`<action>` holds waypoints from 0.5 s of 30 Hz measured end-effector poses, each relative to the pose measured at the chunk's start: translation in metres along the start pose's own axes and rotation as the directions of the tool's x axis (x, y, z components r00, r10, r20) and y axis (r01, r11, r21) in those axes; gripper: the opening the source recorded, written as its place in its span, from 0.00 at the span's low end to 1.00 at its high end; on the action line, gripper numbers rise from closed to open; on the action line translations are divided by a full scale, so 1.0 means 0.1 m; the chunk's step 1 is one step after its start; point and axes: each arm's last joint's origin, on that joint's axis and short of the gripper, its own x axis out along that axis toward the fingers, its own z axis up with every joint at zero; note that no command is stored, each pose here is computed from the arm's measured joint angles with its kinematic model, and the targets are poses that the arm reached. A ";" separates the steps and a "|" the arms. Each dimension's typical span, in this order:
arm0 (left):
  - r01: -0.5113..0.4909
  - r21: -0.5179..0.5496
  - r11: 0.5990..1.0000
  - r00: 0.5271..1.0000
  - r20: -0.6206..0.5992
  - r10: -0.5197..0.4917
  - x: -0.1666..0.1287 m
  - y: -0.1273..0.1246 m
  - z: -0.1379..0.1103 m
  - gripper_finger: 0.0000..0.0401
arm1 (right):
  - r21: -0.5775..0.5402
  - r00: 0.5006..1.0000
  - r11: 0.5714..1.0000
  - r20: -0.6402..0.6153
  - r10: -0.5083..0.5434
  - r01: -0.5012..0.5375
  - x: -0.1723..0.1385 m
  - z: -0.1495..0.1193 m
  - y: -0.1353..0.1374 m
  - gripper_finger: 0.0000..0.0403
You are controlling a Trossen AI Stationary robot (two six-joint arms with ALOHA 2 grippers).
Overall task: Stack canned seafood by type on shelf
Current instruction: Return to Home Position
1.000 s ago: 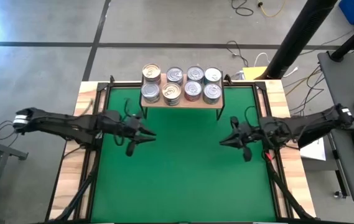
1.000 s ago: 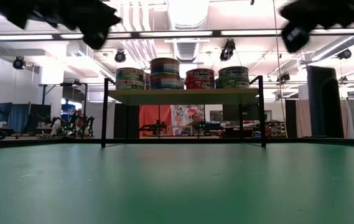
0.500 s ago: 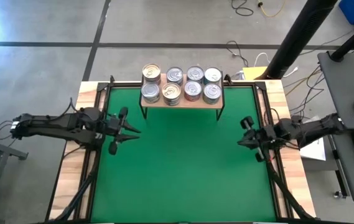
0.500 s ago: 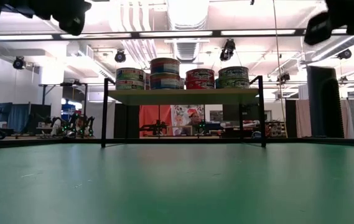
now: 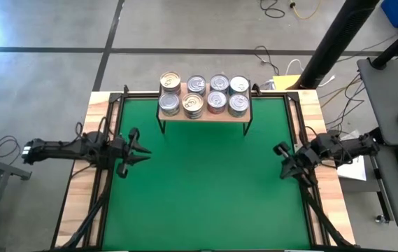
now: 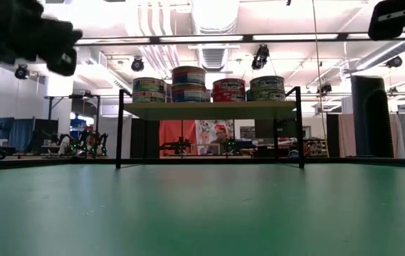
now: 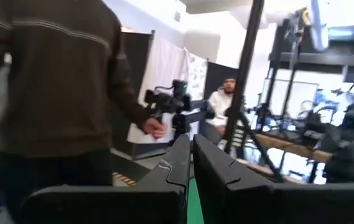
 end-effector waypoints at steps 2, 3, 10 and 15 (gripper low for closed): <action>0.003 -0.028 1.000 1.000 0.024 -0.002 -0.04 0.01 -0.16 0.19 | -0.004 0.999 1.000 -0.009 -0.030 0.030 0.00 -0.01 -0.01 0.03; -0.002 -0.050 0.999 1.000 0.012 0.002 -0.05 0.01 -0.22 0.19 | 0.013 0.999 0.999 -0.011 -0.053 0.053 0.00 -0.01 -0.02 0.03; -0.228 0.043 0.973 0.973 -0.026 0.229 -0.11 0.07 -0.28 0.19 | 0.106 0.980 0.975 -0.058 -0.191 0.197 0.00 -0.06 -0.06 0.03; -0.348 0.136 0.928 0.936 -0.002 0.351 -0.12 0.11 -0.26 0.19 | 0.012 0.961 0.961 -0.041 -0.275 0.276 -0.01 -0.04 -0.08 0.03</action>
